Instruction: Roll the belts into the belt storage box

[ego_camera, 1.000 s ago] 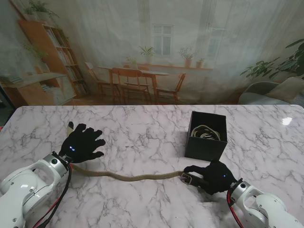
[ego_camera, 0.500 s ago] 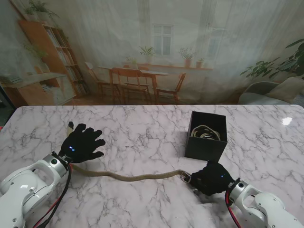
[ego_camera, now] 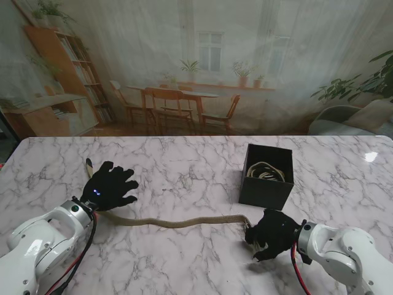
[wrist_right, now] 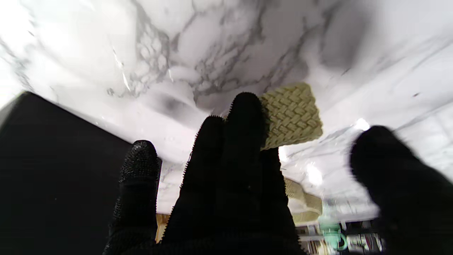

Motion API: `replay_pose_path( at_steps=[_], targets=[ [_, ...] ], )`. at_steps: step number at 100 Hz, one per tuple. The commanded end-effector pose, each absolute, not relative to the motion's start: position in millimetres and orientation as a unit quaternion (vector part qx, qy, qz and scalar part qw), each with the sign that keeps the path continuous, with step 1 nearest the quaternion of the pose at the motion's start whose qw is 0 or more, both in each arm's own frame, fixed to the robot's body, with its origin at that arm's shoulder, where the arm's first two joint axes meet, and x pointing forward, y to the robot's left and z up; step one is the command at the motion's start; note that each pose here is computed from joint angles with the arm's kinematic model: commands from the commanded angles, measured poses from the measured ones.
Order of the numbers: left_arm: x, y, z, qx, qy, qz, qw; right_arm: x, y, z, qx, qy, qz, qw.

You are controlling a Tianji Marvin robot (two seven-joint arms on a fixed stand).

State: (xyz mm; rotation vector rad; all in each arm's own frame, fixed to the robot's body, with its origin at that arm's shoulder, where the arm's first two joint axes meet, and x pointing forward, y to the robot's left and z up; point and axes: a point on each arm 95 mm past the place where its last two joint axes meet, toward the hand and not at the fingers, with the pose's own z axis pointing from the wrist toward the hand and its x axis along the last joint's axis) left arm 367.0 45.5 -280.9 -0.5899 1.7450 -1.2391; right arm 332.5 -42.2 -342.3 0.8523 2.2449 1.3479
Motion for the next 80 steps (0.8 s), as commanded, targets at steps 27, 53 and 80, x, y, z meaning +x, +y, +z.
replay_pose_path(
  at_steps=[27,53,80],
  targets=[
    [366.4,45.4,-286.3,-0.248,0.706,-0.495,0.442,328.8,-39.6,-336.6,0.256,0.829,0.443,0.225],
    [366.3,45.4,-287.0,-0.249,0.705,-0.496,0.441,327.2,-31.9,-354.1,0.261,0.795,0.484,0.256],
    [366.3,45.3,-287.8,-0.251,0.705,-0.496,0.44,323.1,-31.0,-363.1,0.282,0.786,0.484,0.263]
  ],
)
